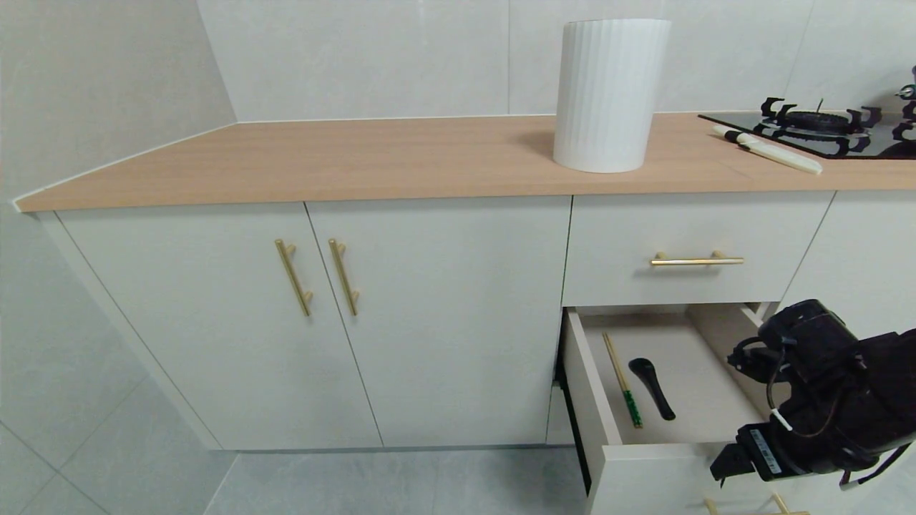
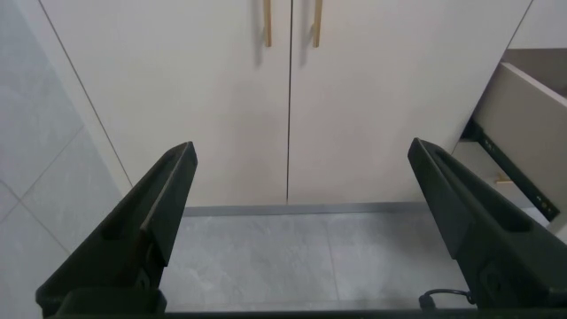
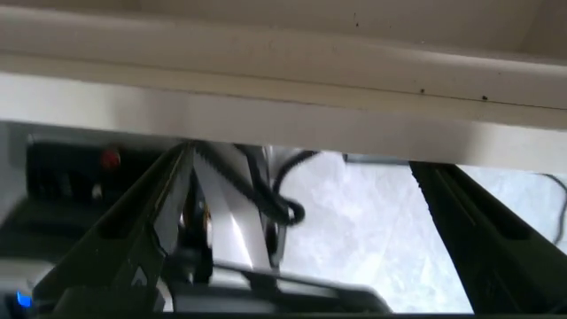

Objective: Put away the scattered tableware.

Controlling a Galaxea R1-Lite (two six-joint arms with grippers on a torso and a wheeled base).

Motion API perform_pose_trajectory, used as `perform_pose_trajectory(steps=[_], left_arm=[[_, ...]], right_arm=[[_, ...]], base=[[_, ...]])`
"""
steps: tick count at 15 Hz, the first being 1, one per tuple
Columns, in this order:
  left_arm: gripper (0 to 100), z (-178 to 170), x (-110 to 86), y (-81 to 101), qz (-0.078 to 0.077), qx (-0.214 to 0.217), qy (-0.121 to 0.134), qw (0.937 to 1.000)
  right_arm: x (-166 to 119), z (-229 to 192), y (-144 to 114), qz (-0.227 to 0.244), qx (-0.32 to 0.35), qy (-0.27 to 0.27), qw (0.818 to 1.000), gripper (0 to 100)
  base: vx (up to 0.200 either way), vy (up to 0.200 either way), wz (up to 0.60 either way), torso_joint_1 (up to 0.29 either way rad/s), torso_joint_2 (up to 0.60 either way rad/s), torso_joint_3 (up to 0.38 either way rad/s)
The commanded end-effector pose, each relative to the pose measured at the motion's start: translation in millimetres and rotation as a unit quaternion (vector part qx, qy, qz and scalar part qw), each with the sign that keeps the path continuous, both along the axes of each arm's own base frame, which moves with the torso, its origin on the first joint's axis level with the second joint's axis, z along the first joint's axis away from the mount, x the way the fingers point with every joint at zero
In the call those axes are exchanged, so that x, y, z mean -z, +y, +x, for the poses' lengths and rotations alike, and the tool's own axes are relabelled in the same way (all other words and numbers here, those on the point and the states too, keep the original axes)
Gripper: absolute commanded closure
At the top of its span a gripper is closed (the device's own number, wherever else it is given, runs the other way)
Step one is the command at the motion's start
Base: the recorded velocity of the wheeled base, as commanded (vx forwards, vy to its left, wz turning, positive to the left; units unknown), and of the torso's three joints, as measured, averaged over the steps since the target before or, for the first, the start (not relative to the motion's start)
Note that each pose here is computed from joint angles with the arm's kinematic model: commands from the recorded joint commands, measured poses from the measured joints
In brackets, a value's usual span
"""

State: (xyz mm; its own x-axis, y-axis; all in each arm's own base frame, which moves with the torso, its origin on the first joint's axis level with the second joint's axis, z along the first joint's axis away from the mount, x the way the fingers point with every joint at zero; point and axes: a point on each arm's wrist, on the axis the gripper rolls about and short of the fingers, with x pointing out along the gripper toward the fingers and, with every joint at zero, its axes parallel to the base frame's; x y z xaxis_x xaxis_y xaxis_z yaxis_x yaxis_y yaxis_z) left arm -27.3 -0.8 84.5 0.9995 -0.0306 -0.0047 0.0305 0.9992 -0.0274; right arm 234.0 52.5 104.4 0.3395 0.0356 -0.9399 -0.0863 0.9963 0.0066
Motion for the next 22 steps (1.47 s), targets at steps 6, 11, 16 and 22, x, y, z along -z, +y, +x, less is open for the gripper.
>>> perform_pose_trajectory(steps=[6,11,16,22], left_arm=[[0,0.0,0.0,0.0,0.000,0.000,0.000,1.0000],[0,0.0,0.0,0.0,0.001,0.000,0.000,1.0000],[0,0.0,0.0,0.0,0.000,0.000,0.000,1.0000],[0,0.0,0.0,0.0,0.000,0.000,0.000,1.0000]], right_arm=[[11.7,10.9,-0.8,0.015,0.018,-0.047,0.999,0],[29.7,21.5,-3.2,0.014,0.031,-0.093,0.995,0],[52.0,41.0,-8.7,0.014,0.050,-0.131,0.990,0],[63.0,78.2,-13.4,0.035,0.063,-0.256,0.964,0]], base=[[0.000,0.000,0.00,0.000,0.00,0.000],[0.000,0.000,0.00,0.000,0.00,0.000],[0.000,0.000,0.00,0.000,0.00,0.000],[0.000,0.000,0.00,0.000,0.00,0.000]])
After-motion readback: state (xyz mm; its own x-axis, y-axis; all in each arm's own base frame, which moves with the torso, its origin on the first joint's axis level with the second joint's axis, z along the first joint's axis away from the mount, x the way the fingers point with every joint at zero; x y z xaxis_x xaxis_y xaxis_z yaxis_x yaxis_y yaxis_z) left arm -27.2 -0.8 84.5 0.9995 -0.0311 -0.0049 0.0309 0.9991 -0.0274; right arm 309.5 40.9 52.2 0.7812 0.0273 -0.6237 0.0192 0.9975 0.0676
